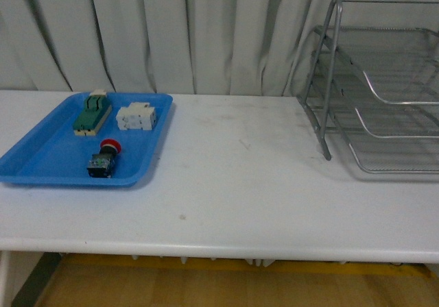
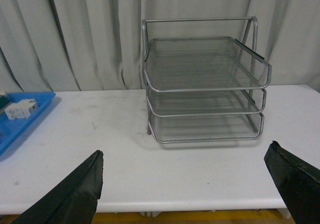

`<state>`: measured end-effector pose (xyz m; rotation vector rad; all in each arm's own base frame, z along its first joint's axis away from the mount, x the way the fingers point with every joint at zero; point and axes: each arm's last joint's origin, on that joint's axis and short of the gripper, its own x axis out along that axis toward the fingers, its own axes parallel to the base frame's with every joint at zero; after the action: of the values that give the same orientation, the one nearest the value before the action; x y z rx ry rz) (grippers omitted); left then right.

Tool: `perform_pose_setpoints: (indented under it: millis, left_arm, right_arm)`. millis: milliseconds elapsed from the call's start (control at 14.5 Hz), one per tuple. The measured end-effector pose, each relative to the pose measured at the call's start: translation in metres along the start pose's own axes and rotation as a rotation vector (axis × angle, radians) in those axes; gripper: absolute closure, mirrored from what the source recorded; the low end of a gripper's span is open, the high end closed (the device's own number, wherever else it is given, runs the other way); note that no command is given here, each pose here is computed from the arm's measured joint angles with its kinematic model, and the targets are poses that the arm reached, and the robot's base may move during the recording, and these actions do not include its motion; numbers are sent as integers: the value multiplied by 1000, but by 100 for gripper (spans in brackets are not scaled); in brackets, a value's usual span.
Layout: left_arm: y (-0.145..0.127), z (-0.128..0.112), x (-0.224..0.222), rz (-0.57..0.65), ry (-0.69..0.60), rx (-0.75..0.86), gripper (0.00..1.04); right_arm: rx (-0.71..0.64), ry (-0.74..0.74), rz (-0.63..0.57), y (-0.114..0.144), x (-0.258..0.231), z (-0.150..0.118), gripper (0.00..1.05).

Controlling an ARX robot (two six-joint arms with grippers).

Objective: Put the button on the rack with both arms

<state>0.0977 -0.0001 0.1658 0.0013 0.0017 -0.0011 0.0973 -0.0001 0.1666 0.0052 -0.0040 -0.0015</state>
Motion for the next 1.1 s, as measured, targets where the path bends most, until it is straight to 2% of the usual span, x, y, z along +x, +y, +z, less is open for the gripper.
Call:
perform_pose_setpoints:
  millis: [1101]
  left_arm:
    - [0, 0, 0, 0, 0, 0, 7]
  right_arm:
    - [0, 0, 0, 0, 0, 0, 6]
